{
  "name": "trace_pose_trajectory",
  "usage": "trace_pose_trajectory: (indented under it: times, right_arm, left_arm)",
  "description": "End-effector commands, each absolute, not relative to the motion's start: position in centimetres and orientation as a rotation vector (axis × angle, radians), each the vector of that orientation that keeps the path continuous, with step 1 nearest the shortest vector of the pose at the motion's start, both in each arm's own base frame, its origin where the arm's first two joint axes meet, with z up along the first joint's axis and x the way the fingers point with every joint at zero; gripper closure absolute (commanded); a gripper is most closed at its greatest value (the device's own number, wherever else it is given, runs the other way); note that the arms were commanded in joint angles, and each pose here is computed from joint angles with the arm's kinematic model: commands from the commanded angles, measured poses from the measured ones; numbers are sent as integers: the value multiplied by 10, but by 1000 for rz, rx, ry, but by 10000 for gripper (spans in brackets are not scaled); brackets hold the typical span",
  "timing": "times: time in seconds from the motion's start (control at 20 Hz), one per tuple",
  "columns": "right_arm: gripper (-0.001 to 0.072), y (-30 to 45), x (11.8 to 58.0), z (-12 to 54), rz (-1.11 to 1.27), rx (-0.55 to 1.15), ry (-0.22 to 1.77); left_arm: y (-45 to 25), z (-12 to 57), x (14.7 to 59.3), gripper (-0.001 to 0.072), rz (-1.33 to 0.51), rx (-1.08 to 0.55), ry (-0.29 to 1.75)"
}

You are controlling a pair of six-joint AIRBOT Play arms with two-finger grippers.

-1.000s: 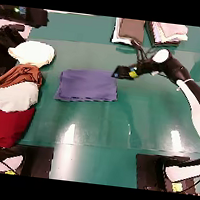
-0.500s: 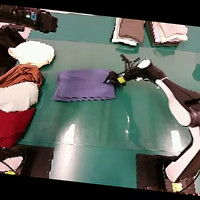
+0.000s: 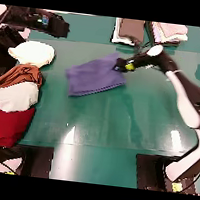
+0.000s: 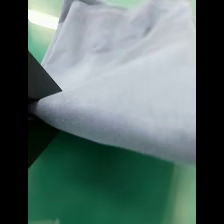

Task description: Fold the shirts.

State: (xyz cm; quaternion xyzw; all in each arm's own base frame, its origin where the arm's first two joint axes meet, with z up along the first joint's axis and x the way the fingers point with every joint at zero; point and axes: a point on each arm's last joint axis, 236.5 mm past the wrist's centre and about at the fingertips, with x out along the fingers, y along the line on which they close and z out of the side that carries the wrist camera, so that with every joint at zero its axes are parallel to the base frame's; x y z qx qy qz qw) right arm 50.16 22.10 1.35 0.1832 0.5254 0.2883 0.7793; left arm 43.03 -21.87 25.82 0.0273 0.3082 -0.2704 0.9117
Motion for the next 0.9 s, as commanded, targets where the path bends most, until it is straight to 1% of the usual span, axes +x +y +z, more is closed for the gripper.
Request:
trace_pose_trajectory:
  times: [0.0, 0.1, 0.2, 0.3, 0.4, 0.55, 0.7, 0.75, 0.85]
  right_arm:
    - [696, 93, 498, 45, 385, 347, 1057]
    - [696, -2, 480, 62, 199, 382, 1005]
    - [696, -89, 450, 75, 5, 415, 959]
    - [696, -172, 407, 84, -209, 485, 909]
    - [696, -231, 361, 87, -377, 552, 852]
    - [696, -272, 302, 71, -539, 648, 828]
    - [697, -269, 266, 43, -598, 721, 861]
    - [696, -262, 258, 33, -602, 728, 887]
    - [695, -252, 238, 13, -618, 675, 985]
  left_arm:
    - [-247, 261, 417, 685, -618, 77, 620]
    - [-252, 262, 415, 685, -630, 72, 618]
    - [-252, 263, 416, 685, -629, 61, 615]
    - [-253, 265, 417, 685, -626, 49, 607]
    - [-253, 267, 419, 685, -620, 29, 600]
    - [-254, 271, 421, 685, -618, 24, 582]
    - [-254, 271, 421, 685, -619, 24, 584]
    - [-254, 270, 421, 685, -619, 26, 585]
    - [-254, 270, 420, 684, -619, 27, 589]
